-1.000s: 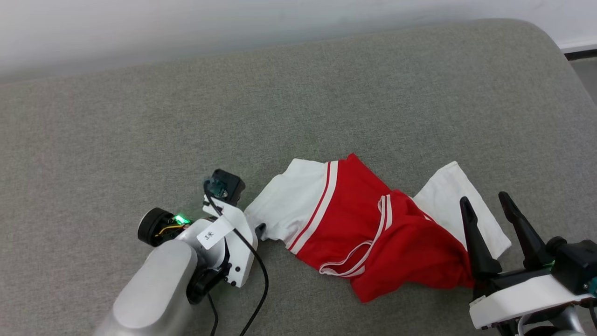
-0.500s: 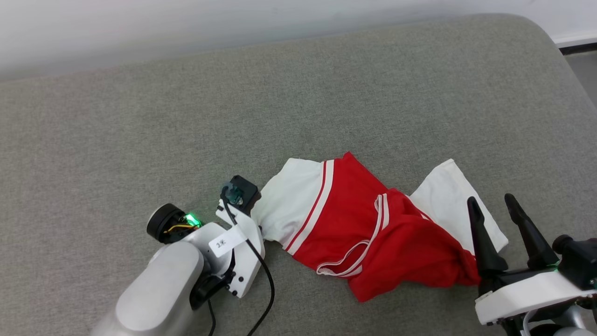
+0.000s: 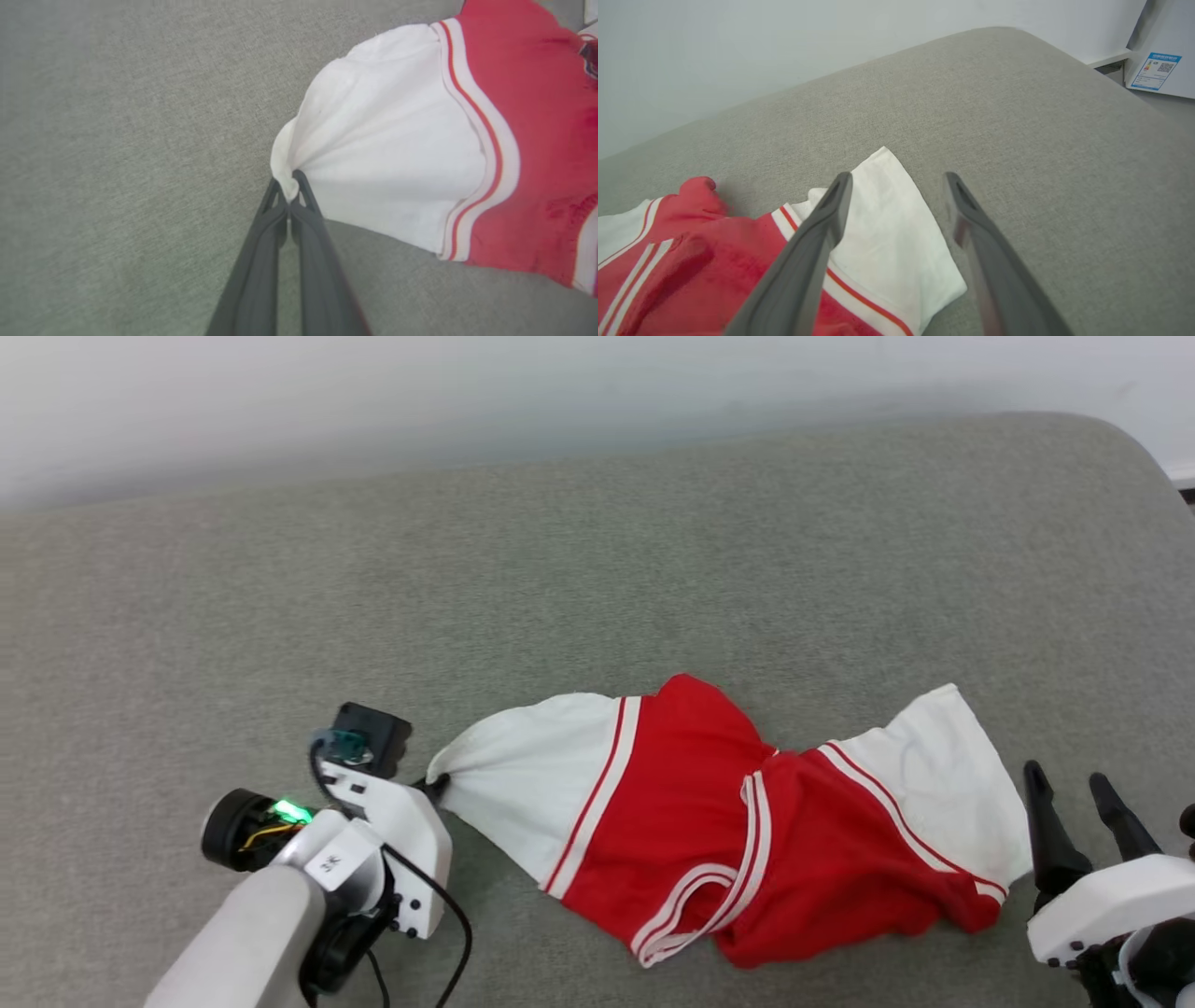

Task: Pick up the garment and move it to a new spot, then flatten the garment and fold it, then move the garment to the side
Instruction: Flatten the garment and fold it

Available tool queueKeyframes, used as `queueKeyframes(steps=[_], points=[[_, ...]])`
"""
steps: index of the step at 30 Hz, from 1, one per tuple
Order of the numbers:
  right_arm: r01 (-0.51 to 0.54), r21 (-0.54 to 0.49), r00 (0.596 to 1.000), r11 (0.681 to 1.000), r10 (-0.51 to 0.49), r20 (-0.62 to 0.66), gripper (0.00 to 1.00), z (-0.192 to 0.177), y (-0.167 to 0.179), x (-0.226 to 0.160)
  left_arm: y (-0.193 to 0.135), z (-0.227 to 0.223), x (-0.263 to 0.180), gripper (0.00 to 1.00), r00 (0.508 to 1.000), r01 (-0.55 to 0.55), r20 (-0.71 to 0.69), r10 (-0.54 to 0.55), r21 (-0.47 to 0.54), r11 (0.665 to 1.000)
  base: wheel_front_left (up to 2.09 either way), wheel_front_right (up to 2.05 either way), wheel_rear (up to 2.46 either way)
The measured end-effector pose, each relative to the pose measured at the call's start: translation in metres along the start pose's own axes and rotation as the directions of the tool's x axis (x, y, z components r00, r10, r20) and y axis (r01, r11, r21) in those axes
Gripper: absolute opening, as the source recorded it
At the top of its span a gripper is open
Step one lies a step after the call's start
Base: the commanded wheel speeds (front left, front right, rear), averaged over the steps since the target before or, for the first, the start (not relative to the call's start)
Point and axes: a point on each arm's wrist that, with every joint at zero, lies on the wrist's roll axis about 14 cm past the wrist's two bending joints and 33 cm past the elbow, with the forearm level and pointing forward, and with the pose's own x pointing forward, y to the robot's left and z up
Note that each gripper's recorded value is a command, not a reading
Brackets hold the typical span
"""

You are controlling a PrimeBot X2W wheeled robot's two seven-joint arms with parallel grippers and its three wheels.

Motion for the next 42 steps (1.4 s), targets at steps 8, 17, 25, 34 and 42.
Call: queueKeyframes(steps=[8, 17, 25, 34, 42], points=[[0.027, -0.009, 0.965, 1.000, -0.028, -0.260, 1.00, -0.033, -0.019, 0.025, 0.026, 0.019, -0.031, 0.00, 0.989, -0.093, 0.110, 0.098, -0.048, 0.995, 0.00, 0.00, 0.00], [-0.104, -0.094, 0.880, 0.990, 0.048, -0.473, 1.00, -0.052, 0.009, 0.068, 0.032, 0.025, -0.036, 0.00, 0.984, -0.096, 0.144, 0.105, -0.066, 0.993, 0.00, 0.00, 0.00], [-0.219, -0.156, 0.811, 0.963, 0.091, -0.577, 1.00, -0.073, 0.038, 0.092, 0.040, 0.021, -0.030, 0.00, 0.983, -0.099, 0.142, 0.112, -0.096, 0.990, 0.00, 0.00, 0.00], [-0.275, -0.159, 0.680, 0.948, 0.075, -0.729, 0.00, -0.108, 0.040, 0.087, 0.048, 0.011, -0.023, 0.00, 0.984, -0.110, 0.123, 0.126, -0.122, 0.986, 0.00, 0.00, 0.00], [-0.259, -0.082, 0.685, 0.962, 0.123, -0.718, 0.00, -0.098, 0.043, 0.083, 0.050, 0.019, -0.027, 0.00, 0.978, -0.115, 0.157, 0.136, -0.140, 0.984, 0.00, 0.00, 0.00]])
